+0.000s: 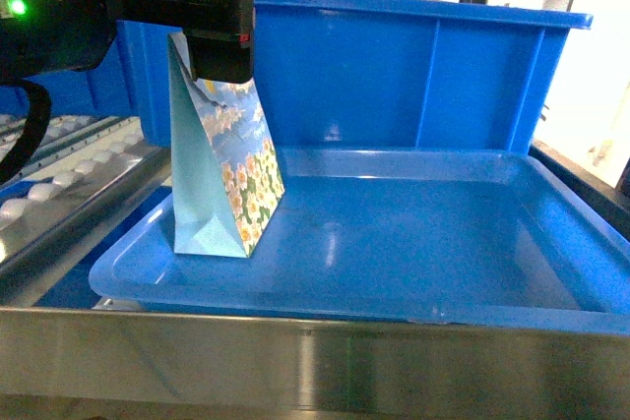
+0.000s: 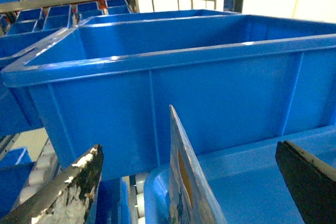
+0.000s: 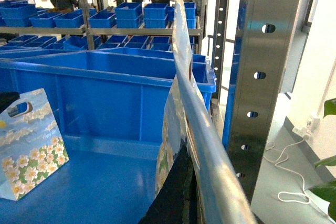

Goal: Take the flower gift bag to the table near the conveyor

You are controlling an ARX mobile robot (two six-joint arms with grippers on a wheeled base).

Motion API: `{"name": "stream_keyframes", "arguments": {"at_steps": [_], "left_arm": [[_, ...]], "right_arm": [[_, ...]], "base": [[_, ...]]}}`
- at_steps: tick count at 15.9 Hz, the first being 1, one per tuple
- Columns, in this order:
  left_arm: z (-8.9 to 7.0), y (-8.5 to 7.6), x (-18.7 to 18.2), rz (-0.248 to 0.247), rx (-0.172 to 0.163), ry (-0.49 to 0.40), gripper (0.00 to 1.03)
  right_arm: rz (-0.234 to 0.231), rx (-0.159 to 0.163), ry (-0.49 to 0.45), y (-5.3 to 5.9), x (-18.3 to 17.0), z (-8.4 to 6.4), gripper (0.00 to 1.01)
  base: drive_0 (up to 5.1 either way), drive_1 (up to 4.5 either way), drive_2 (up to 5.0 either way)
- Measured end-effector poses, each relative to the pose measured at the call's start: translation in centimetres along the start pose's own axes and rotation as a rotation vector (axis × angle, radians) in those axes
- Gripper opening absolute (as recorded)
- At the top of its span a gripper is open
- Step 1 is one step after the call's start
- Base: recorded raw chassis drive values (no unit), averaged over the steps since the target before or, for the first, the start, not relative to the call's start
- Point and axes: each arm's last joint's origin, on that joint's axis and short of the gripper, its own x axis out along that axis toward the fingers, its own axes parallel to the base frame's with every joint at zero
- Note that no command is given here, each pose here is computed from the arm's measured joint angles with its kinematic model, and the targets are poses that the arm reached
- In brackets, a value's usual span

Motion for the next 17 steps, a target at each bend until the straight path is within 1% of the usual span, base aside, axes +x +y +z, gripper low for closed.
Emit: {"name": "stream_keyframes", "arguments": {"at_steps": [2,3,4,5,7,10,11,12,15,16,17], "left_arm": [[0.1,-0.1,1.3,-0.008,-0.027,0.029,0.98],[-0.1,-0.3,1.9,-0.012,-0.034,0.04,0.98],[-0.3,-0.6,2.4,-0.03,-0.036,0.068,0.98],[-0.4,-0.9,2.6,-0.037,-0.035,0.079,0.98],[-0.2,-1.3,2.7,-0.043,-0.033,0.073,0.98],[-0.7,-1.5,2.8,-0.047,-0.031,0.106,0.98],[-0.6,-1.5,2.8,-0.047,-0.03,0.108,0.92],[-0.5,-1.6,2.9,-0.05,-0.029,0.109,0.81],[-0.9,-1.6,2.9,-0.031,-0.023,0.142,0.36],[-1.0,-1.3,2.8,-0.021,-0.025,0.146,0.23],[-1.2,-1.1,2.8,-0.014,-0.025,0.15,0.14]], "right_arm": [[0.0,0.0,0.0,0.0,0.0,0.0,0.02],[0.0,0.0,0.0,0.0,0.0,0.0,0.02],[0.0,0.0,0.0,0.0,0.0,0.0,0.02],[0.0,0.0,0.0,0.0,0.0,0.0,0.02],[0.0,0.0,0.0,0.0,0.0,0.0,0.02],[0.0,0.0,0.0,0.0,0.0,0.0,0.02],[0.0,0.0,0.0,0.0,0.0,0.0,0.02],[0.0,0.0,0.0,0.0,0.0,0.0,0.02],[0.0,0.0,0.0,0.0,0.0,0.0,0.02],[0.0,0.0,0.0,0.0,0.0,0.0,0.02],[0.0,0.0,0.0,0.0,0.0,0.0,0.02]], "base": [[0.0,0.0,0.0],[0.0,0.0,0.0],[0.0,0.0,0.0],[0.0,0.0,0.0],[0.0,0.0,0.0],[0.0,0.0,0.0],[0.0,0.0,0.0],[0.0,0.0,0.0],[0.0,0.0,0.0],[0.0,0.0,0.0],[0.0,0.0,0.0]]}}
